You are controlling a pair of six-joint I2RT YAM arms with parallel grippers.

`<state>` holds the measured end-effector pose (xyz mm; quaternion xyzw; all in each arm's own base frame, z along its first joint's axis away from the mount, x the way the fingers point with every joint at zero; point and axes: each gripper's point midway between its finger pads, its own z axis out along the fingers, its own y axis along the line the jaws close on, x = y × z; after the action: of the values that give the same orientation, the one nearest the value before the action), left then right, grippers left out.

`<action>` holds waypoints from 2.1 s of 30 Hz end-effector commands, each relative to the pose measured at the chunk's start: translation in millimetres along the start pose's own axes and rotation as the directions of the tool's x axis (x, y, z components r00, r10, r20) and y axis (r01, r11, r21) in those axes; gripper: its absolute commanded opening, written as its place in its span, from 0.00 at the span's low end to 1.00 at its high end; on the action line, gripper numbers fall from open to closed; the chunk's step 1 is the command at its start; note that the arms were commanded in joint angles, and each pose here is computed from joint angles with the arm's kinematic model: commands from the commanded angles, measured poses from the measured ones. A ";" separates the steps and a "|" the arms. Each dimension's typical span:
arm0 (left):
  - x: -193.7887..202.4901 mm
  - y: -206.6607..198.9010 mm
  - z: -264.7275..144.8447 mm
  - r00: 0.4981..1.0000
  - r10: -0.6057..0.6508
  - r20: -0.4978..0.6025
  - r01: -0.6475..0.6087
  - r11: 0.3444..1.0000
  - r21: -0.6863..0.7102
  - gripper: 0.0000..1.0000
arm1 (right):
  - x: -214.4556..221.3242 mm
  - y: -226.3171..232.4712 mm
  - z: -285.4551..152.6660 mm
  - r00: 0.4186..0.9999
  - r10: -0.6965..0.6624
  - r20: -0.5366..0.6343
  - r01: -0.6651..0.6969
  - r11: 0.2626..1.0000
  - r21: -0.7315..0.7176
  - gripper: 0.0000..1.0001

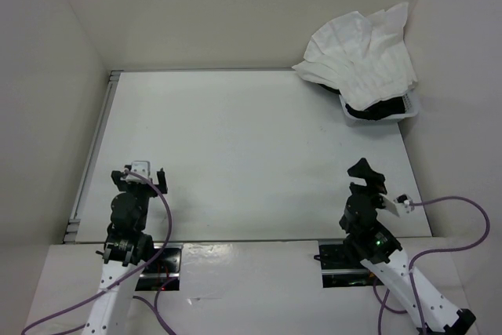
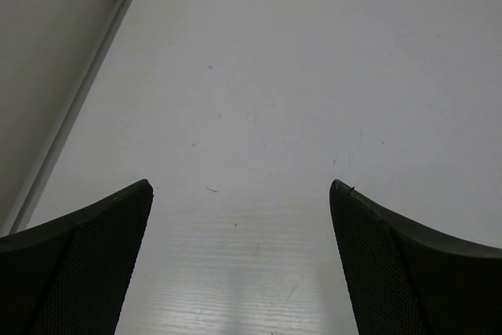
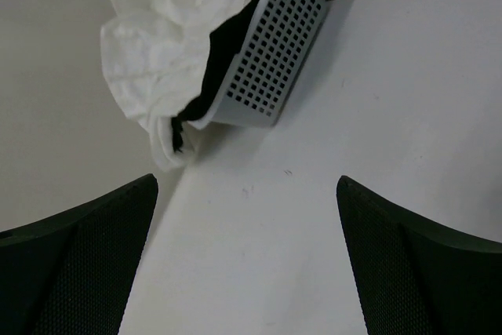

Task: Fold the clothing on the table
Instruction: Grab the skirt from the pile

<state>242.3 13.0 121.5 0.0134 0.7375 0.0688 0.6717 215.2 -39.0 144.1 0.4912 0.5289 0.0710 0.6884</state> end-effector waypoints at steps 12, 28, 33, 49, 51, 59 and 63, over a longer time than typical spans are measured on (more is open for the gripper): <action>-152.8 39.5 -44.7 0.878 0.347 0.329 -0.307 0.937 -0.168 0.99 | -83.6 117.1 -14.6 0.836 0.542 -0.088 -0.536 0.771 -0.345 0.99; -175.2 -15.3 95.0 0.946 0.176 -0.274 -0.127 0.974 0.186 0.99 | 44.3 277.4 285.4 0.801 -0.538 -0.264 0.479 0.839 -0.258 0.99; -140.0 -48.7 112.4 0.900 0.254 -0.355 -0.122 0.927 0.354 0.99 | 146.9 249.2 371.0 0.621 -0.704 -0.344 0.670 0.705 -0.233 0.99; -106.9 -69.5 109.8 0.874 0.309 -0.375 -0.141 0.900 0.413 0.99 | 124.8 247.6 355.5 0.705 -0.633 -0.319 0.669 0.743 0.004 0.19; -110.3 -71.8 108.0 0.876 0.320 -0.360 -0.153 0.893 0.423 0.99 | 113.6 250.1 351.8 0.707 -0.634 -0.312 0.673 0.740 0.021 0.00; -113.7 -63.4 96.4 0.881 0.332 -0.337 -0.183 0.896 0.405 0.99 | 101.0 248.5 333.0 0.711 -0.585 -0.391 0.641 0.768 0.017 0.47; -110.1 -63.2 94.4 0.881 0.332 -0.337 -0.183 0.896 0.405 0.99 | 127.8 240.2 330.3 0.660 -0.562 -0.499 0.601 0.793 -0.098 0.73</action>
<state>350.2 -54.2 206.3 0.2191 0.8609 0.0185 0.4589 646.5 -40.4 193.1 0.2953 0.8134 -0.1037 0.4903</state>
